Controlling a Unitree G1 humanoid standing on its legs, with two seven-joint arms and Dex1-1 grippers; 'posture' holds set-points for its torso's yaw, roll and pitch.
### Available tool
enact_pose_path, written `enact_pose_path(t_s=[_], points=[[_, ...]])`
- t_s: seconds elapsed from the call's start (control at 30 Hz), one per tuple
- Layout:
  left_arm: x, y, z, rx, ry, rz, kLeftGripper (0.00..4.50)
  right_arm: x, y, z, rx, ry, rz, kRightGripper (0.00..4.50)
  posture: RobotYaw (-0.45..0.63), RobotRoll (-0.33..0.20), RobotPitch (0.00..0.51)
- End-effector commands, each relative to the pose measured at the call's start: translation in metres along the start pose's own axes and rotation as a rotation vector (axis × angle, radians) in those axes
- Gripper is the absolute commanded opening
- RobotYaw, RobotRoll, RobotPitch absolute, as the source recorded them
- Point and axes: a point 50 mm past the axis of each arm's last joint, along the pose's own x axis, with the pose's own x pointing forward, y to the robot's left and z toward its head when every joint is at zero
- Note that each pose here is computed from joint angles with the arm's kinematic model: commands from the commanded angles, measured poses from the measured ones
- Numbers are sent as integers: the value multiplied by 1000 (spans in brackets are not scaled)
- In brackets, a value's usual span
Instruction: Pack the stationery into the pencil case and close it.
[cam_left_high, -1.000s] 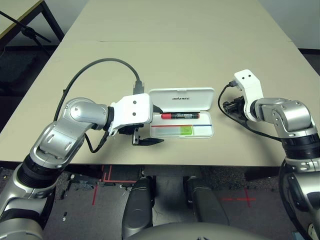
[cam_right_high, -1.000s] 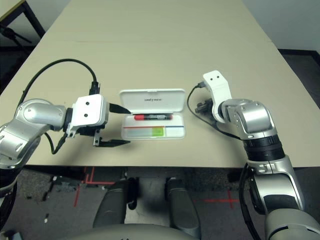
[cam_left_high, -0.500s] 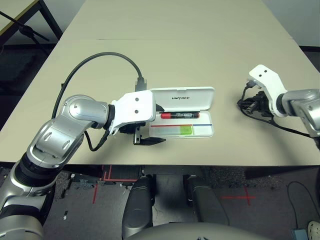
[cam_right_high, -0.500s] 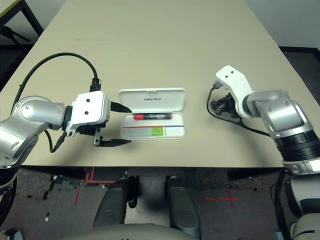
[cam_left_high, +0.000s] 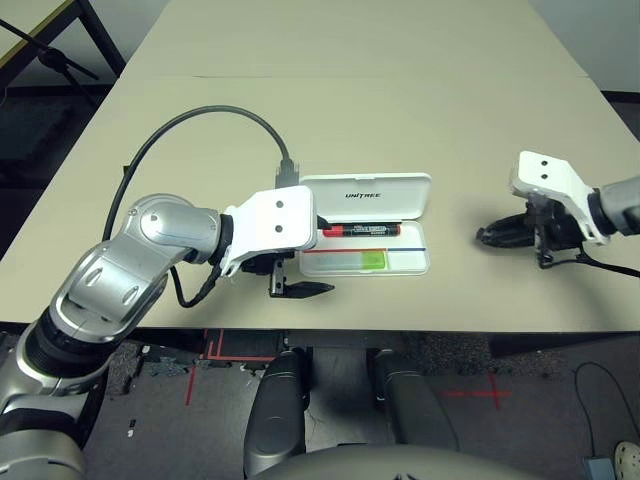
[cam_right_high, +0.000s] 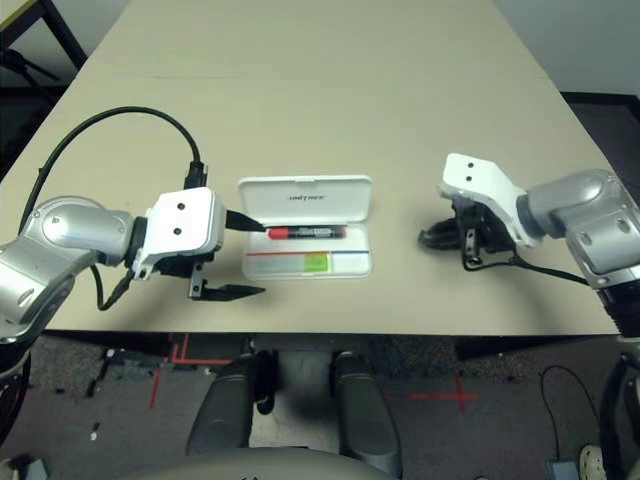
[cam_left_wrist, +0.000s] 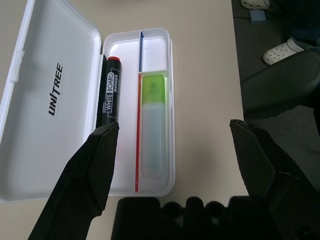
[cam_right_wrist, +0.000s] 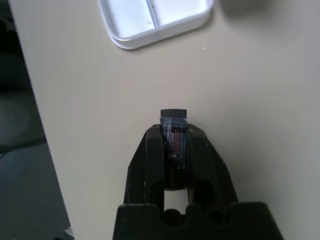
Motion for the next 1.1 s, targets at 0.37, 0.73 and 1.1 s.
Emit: enact_pose_path(t_s=[0.37,0.73,1.1], points=[[4,-1,19,26,1,-18,4500,29,1,34,-166,-104,116,317,69,0,201],[7,3,-19,-14,28,2,4500,51,1,48,-242,-153,137,317,85,0,197],[8,0,-46,-10,31,13,4500,66,4,55,-279,-175,179,317,100,0,196]])
